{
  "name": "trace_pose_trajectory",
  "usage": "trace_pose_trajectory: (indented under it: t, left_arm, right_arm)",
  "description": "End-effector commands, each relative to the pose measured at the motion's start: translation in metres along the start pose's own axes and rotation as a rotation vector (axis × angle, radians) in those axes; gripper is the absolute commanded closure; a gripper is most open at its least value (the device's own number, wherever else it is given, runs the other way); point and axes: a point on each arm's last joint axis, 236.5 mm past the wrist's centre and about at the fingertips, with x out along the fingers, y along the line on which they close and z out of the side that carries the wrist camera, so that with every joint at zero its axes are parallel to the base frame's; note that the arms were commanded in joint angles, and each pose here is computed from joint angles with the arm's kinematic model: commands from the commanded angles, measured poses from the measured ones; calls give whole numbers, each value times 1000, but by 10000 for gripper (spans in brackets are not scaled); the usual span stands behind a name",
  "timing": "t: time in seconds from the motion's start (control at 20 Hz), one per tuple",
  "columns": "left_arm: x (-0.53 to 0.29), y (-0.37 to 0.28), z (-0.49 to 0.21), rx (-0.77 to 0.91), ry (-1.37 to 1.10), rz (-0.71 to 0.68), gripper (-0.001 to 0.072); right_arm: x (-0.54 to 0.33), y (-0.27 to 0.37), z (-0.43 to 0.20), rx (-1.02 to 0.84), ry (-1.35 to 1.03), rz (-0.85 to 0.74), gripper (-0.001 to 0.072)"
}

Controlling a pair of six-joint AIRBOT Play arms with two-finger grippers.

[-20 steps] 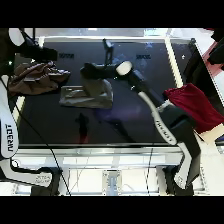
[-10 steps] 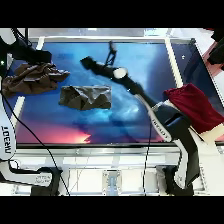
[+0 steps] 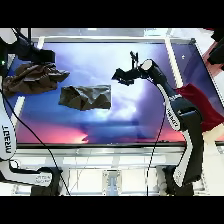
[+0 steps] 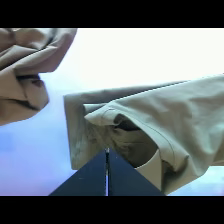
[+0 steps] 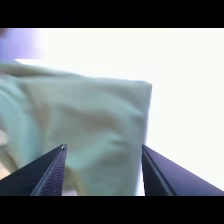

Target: Fold the shirts.

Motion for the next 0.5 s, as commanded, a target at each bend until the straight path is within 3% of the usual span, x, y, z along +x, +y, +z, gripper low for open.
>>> trace_pose_trajectory:
  t: [0.0, 0.1, 0.45]
  left_arm:
    - [1, -6, 0, -3, -1, -25, 696]
    - [1, -6, 0, -3, 1, -24, 696]
    - [1, -6, 0, 1, 0, -24, 696]
  right_arm:
    - [28, -22, -36, 100, 150, 6, 151]
    - [49, -28, -54, 124, 208, 24, 57]
    - [97, 8, -79, 194, 237, 151, 61]
